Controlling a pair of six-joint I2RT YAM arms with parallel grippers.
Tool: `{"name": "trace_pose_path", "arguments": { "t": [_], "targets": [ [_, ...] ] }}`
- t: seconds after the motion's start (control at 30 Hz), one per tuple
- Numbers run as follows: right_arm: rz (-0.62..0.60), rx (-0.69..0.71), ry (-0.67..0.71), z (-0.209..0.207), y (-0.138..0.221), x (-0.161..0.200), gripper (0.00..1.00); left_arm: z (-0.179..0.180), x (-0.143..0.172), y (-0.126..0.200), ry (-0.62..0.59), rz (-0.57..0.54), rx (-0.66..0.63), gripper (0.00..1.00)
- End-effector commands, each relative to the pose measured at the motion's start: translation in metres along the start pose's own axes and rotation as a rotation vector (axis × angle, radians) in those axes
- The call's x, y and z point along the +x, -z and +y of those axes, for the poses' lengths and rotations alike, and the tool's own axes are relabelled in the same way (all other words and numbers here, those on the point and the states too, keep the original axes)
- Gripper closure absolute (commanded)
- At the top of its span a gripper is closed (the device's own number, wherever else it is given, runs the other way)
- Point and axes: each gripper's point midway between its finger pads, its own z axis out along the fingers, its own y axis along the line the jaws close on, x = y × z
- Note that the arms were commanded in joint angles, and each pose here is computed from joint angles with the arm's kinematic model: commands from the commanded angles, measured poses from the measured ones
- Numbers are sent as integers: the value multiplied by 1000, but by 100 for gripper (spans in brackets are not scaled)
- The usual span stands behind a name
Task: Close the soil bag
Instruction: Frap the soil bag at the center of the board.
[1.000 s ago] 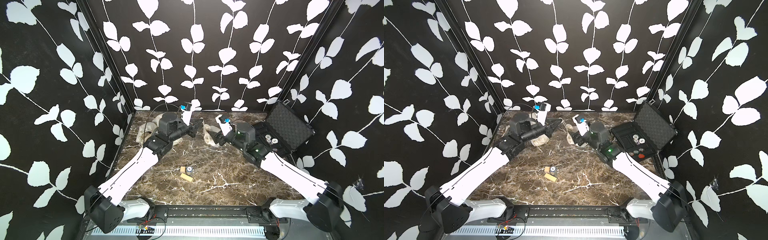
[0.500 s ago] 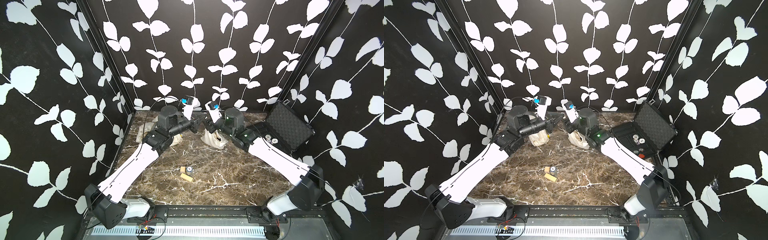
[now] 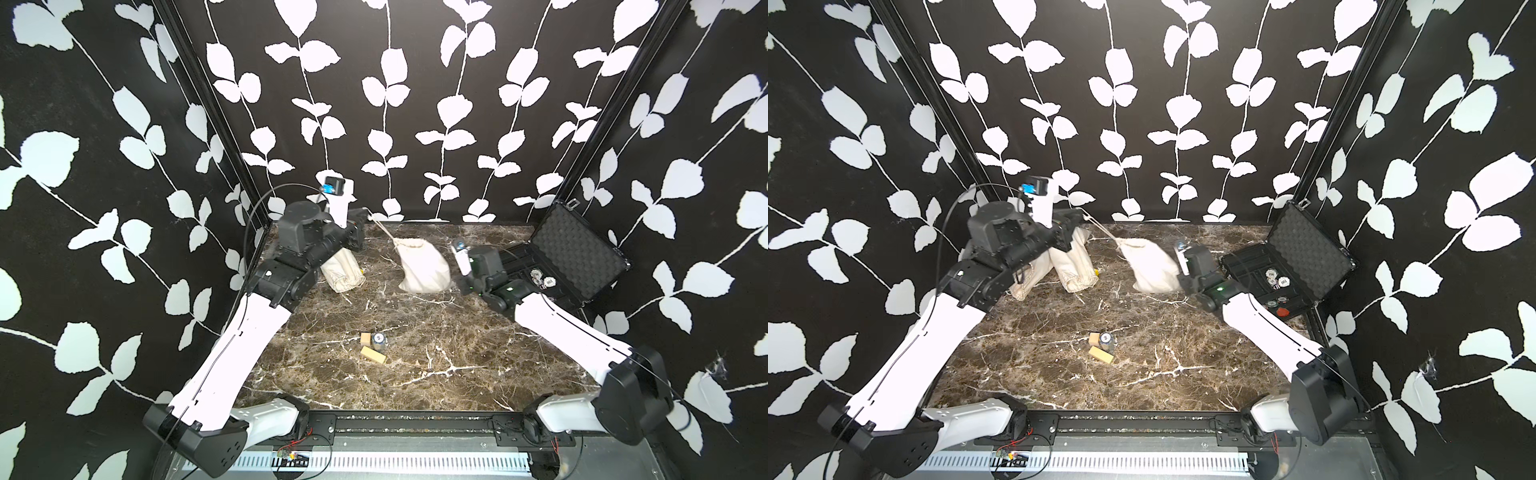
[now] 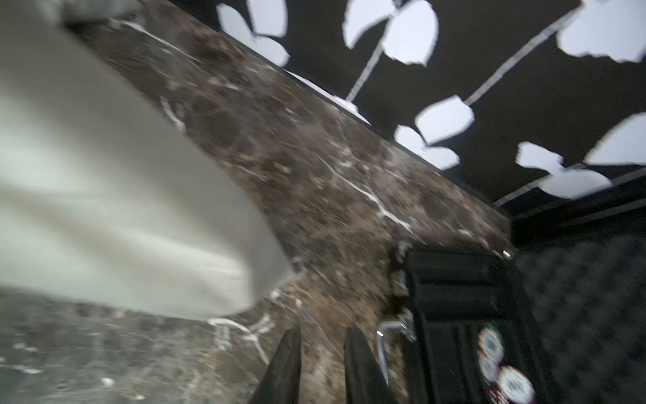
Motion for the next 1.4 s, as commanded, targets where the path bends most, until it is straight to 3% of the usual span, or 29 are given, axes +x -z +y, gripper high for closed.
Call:
{"name": "trace_pose_path", "arguments": {
  "t": [0.0,0.13,0.23,0.43,0.67,0.8,0.97,1.07,1.1,1.17,1.23,1.27,1.3,1.33,1.37],
  "targets": [
    [-133,107,36,-38,47,-52,80,-2,-56,30,-20,-145,-12,100],
    [-212,67,50,-43,67,-81,85,-14,-60,28,-15,-133,53,100],
    [-268,-120,-14,-10,70,-89,82,-30,-43,14,25,-81,168,100],
    [-488,-427,-151,54,98,-133,60,-51,-31,-5,84,-54,318,100],
    [-675,-709,-184,84,147,-207,29,-98,-46,-19,39,-52,482,100],
    [-742,-757,-221,85,157,-228,15,-123,-46,-29,24,-40,559,100],
    [-740,-672,-249,76,144,-231,15,-139,-34,-41,46,-10,619,100],
    [-727,-641,-252,73,137,-229,23,-145,-26,-45,60,2,644,100],
    [-721,-635,-253,73,135,-228,32,-145,-25,-45,63,2,649,100],
    [-705,-598,-262,67,132,-225,65,-151,-19,-43,65,15,688,100],
    [-687,-542,-274,58,128,-219,89,-147,-15,-40,54,17,668,100],
    [-679,-515,-281,53,126,-214,99,-140,-12,-41,40,13,620,100],
    [-676,-491,-293,48,127,-210,100,-136,-9,-40,28,11,591,100],
    [-683,-476,-305,41,130,-209,100,-132,-7,-38,17,8,566,89],
    [-667,-467,-314,40,126,-200,100,-128,-5,-36,-3,3,545,71]
  ]
}}
